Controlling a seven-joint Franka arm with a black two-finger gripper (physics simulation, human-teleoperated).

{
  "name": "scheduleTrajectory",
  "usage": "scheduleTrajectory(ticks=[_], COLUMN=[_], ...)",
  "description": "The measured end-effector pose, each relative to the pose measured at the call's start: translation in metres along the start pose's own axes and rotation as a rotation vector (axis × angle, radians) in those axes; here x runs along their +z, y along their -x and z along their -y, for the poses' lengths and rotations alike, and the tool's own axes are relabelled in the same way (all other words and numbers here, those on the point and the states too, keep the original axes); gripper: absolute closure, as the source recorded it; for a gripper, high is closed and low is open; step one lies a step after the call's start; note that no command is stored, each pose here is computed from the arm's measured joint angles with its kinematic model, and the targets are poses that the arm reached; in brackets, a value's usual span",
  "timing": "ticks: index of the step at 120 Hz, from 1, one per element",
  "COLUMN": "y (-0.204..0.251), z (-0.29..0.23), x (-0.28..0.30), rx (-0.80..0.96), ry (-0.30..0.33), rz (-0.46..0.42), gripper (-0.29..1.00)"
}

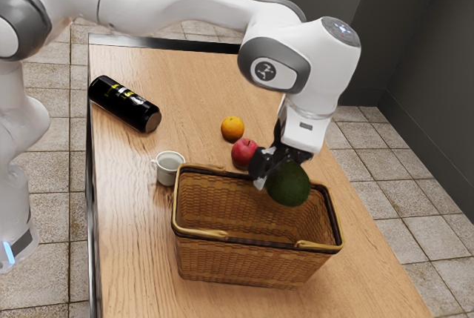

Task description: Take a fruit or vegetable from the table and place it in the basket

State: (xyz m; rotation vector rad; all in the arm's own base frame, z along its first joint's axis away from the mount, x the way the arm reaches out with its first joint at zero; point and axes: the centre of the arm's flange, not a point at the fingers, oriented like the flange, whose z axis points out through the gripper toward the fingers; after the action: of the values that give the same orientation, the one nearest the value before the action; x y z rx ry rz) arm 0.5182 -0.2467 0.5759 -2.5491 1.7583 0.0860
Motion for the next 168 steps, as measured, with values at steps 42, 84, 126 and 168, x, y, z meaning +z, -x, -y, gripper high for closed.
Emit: scheduleTrajectory(ticks=[42,84,126,168], y=[0.039,0.202,0.264,0.285], z=[0.036,0.156,0.191,0.200], x=[-0.033,0.008,0.050,0.117], rx=[-0.065,-0.326,-0.286,-0.178], ry=[-0.067,-0.006,0.064,0.147], rz=[0.016,0.081,0.044,0.002], gripper=[0.01,0.00,0.00,0.00])
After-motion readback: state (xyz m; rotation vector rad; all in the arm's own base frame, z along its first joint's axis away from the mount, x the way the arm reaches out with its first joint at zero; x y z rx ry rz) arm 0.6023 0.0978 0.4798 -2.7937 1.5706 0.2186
